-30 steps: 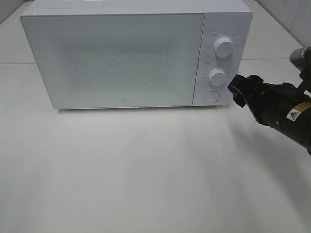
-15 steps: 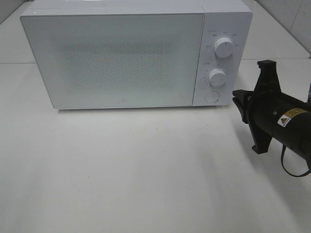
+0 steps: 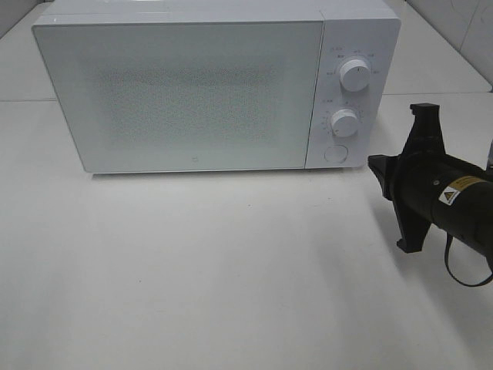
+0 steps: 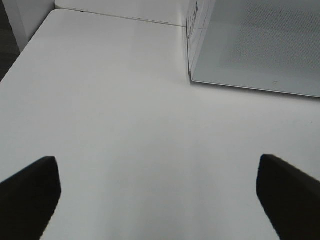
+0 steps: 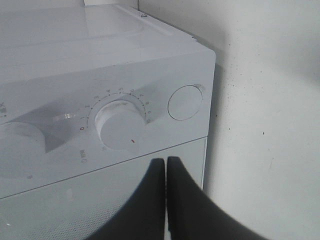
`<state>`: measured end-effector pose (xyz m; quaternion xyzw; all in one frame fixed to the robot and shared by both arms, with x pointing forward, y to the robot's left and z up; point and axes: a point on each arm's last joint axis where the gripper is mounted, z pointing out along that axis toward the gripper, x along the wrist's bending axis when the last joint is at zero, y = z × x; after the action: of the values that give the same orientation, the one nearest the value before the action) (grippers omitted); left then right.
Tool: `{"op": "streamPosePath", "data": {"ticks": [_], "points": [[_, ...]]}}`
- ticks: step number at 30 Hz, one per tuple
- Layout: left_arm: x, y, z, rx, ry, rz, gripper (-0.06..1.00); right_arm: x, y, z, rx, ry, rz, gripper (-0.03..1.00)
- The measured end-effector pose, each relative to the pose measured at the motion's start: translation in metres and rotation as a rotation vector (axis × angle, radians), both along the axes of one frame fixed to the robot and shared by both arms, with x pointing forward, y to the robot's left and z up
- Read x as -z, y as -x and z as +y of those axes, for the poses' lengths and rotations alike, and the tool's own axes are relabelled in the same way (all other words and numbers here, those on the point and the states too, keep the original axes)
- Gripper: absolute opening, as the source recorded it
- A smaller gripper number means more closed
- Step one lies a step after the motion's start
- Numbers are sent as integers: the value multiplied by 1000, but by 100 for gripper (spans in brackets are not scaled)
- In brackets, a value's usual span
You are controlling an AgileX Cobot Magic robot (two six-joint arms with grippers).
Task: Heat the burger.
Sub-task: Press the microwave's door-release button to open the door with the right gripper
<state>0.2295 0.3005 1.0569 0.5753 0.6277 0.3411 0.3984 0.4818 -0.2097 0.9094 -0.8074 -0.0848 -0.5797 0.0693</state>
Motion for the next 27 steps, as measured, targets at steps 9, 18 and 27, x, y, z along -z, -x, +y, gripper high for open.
{"op": "streamPosePath", "data": {"ticks": [9,18,27], "points": [[0,0,0,0,0,0,99,2,0,-4,47,-10,28,1],[0,0,0,0,0,0,99,18,-20,6,37,1,61,1],[0,0,0,0,0,0,99,32,-49,20,25,1,60,1]]}}
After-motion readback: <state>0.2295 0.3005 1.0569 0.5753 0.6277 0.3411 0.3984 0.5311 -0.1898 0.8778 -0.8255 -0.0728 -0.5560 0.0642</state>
